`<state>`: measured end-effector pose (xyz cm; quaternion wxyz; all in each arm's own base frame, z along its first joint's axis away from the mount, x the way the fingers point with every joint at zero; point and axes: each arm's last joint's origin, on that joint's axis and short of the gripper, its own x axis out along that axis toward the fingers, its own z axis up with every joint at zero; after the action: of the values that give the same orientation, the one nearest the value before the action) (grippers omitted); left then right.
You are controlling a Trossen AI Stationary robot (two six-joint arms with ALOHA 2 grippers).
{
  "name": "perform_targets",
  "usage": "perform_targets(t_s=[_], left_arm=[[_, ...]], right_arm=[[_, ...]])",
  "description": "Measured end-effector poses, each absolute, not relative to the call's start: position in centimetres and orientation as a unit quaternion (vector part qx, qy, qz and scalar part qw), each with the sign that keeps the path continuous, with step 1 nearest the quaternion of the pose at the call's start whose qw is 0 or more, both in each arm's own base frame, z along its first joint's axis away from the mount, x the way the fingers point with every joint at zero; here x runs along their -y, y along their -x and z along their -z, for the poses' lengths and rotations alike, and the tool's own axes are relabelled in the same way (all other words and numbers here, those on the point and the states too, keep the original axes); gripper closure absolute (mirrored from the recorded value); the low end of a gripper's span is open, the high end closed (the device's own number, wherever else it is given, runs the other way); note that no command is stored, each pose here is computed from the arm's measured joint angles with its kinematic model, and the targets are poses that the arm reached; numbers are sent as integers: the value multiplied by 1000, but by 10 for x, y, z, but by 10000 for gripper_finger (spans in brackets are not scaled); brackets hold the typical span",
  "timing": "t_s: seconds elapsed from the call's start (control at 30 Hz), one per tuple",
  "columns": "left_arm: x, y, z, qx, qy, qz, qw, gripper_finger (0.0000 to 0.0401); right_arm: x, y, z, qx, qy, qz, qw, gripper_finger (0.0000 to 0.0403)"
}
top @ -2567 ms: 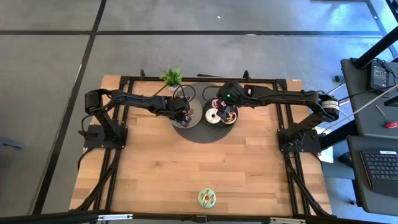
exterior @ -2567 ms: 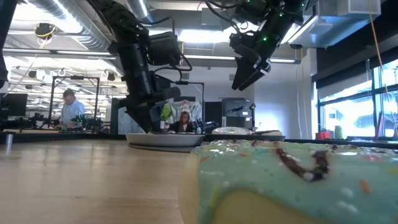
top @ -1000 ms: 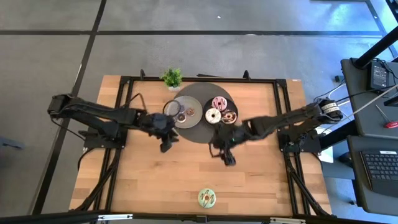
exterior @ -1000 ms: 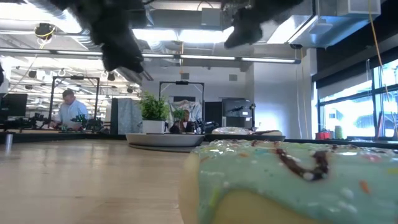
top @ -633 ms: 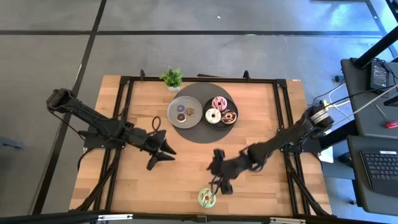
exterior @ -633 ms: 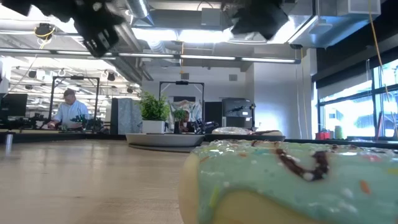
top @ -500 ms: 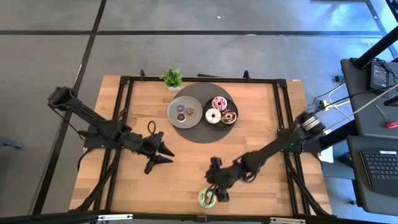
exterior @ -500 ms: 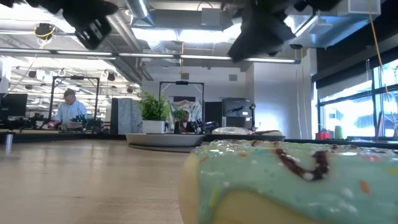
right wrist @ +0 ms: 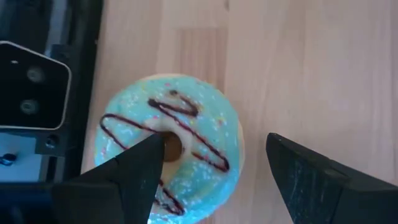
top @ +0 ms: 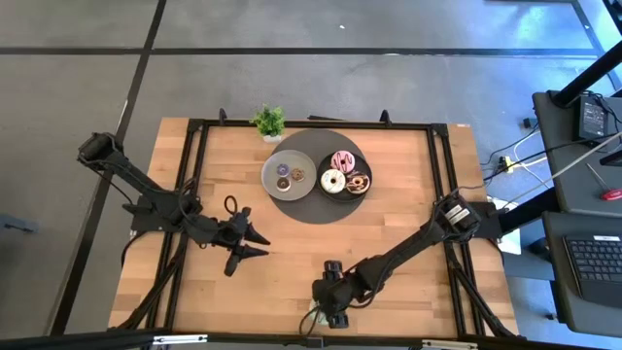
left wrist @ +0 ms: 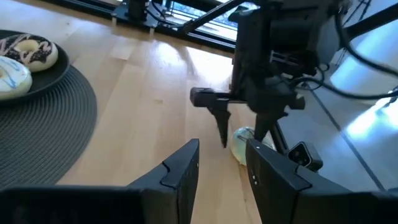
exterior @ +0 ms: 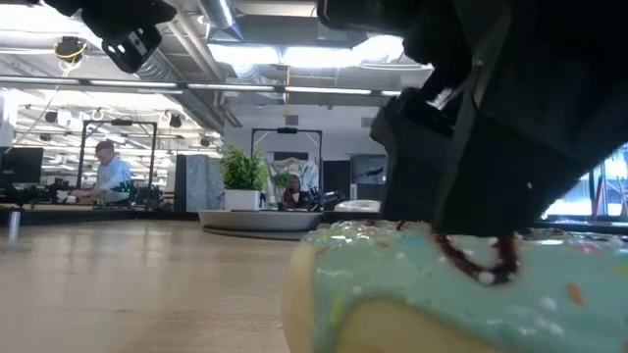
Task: Pick & Place donuts
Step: Put the big green donut on the black plate
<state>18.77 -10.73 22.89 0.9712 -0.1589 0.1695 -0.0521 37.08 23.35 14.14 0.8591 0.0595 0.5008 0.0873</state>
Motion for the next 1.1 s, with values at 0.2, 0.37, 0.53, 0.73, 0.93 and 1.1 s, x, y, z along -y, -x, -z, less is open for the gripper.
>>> perform_targets(t_s=[0.2,0.37,0.53,0.73,0.93,1.1], left_arm=[[107,-188,-229,-169,159,53,971,273],[107,-187,-228,-174,156,51,971,273],[105,-180,-233,-170,136,49,975,273],[84,-156,-250,-147,124,-9,981,273],[55,-151,-268,-99,114,4,989,274],[26,-159,-269,-100,99,12,990,274]], right_arm=[[-233,-369,-140,-511,-60,-81,854,120],[-234,-371,-141,-503,-90,-72,856,120],[-234,-371,-141,-504,-90,-73,856,120],[-233,-370,-140,-511,-111,-53,850,120],[-230,-370,-139,-516,-117,-42,847,120],[-228,-371,-139,-518,-119,-38,846,120]])
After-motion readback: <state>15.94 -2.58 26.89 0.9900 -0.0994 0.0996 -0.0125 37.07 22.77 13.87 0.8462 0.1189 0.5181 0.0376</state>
